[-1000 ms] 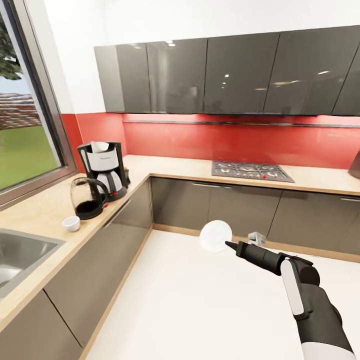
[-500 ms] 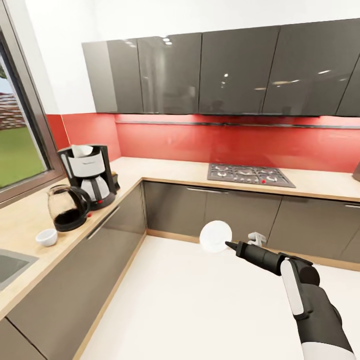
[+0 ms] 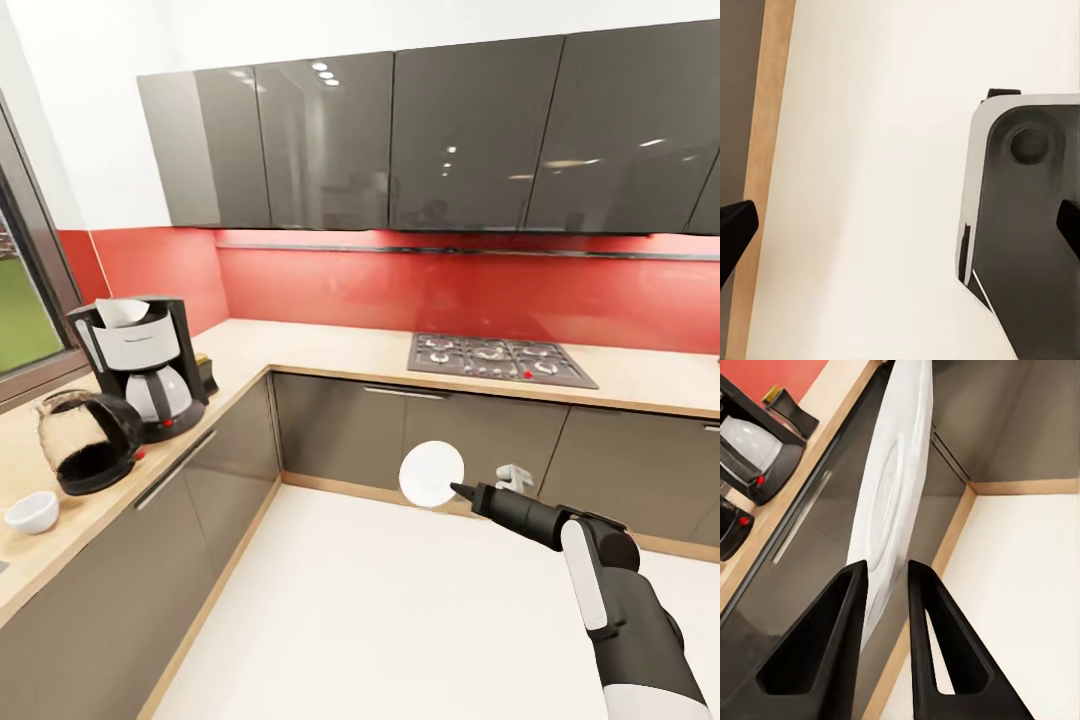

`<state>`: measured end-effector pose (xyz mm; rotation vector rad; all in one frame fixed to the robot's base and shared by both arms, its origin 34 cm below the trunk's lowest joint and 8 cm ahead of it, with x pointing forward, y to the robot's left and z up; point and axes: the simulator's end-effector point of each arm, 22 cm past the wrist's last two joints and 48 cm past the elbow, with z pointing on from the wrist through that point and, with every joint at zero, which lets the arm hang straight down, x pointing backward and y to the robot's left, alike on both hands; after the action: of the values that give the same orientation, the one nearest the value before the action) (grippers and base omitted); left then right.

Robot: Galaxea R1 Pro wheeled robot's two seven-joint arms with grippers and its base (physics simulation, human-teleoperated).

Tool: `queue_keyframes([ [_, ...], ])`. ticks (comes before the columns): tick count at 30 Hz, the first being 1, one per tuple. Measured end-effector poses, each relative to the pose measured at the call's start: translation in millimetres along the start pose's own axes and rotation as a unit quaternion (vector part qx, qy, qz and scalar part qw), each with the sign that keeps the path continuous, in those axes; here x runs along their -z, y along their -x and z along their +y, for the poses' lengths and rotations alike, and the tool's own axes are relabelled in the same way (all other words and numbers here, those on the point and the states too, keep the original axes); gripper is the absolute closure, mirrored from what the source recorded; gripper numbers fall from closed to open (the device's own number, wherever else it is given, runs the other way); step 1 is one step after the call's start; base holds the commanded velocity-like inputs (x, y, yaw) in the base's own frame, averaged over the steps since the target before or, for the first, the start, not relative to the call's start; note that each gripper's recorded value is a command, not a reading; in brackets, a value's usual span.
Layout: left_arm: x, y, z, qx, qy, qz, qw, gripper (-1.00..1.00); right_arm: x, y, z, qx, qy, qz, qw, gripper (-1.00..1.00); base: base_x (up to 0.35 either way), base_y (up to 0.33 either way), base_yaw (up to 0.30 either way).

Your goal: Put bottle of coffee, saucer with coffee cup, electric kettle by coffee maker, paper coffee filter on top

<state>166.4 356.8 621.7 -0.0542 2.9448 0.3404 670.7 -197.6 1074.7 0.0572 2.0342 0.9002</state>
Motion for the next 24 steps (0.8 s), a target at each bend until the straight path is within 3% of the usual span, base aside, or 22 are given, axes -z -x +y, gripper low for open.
queue_keyframes([
  [24, 0.1, -1.4, 1.9, 0.000, 0.002, 0.001, 1.0000, -1.00, 0.2, 0.3, 0.3, 0.000, 0.000, -0.001, 1.0000, 1.00, 0.321, -0.124, 0.000],
])
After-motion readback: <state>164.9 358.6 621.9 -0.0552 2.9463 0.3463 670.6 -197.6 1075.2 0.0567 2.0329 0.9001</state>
